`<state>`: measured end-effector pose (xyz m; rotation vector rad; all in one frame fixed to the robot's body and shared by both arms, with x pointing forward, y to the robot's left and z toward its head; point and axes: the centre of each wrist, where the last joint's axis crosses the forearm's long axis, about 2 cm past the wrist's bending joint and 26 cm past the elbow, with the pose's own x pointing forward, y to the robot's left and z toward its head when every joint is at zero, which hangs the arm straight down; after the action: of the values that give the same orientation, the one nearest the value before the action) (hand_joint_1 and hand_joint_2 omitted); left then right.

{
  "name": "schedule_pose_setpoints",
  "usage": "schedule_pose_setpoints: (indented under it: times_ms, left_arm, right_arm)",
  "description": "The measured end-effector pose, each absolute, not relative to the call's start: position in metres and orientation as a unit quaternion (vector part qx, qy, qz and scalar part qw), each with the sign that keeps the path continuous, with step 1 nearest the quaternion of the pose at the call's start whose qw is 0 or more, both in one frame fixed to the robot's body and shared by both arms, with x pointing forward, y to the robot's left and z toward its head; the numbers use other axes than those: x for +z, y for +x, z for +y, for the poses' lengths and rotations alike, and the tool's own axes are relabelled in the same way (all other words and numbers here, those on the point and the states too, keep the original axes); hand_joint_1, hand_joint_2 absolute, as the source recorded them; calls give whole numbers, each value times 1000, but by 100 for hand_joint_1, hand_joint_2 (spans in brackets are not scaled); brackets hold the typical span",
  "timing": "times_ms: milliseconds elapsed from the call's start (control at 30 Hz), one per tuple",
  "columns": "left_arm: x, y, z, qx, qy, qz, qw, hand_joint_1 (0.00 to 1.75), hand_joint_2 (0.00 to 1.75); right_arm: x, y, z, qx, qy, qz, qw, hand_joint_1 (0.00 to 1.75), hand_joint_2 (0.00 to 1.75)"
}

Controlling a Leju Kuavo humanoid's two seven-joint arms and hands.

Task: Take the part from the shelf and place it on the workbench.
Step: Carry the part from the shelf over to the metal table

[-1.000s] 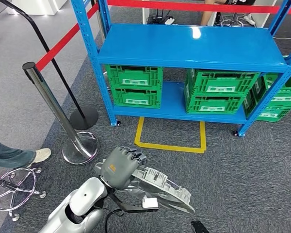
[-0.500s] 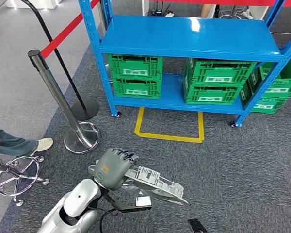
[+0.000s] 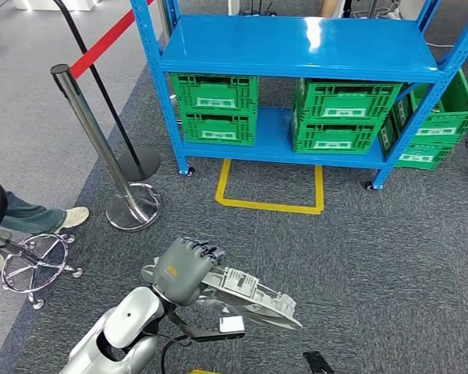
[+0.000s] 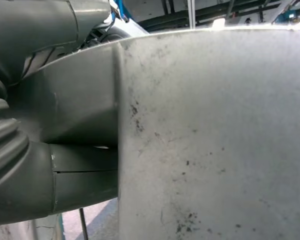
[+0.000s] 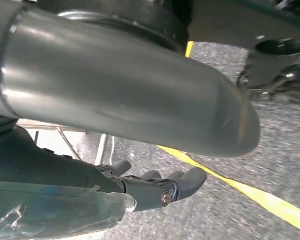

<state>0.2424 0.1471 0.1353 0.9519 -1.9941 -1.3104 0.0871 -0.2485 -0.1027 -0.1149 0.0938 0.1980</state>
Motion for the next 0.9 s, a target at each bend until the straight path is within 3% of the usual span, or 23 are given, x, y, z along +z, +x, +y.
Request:
schedule_pose_setpoints:
  times_ms: [900]
  left_arm:
    - [142,243,149,-475,355,-753,285,157,175]
  right_arm:
    - [-102,88,-247,106,-68,46,991,0,0]
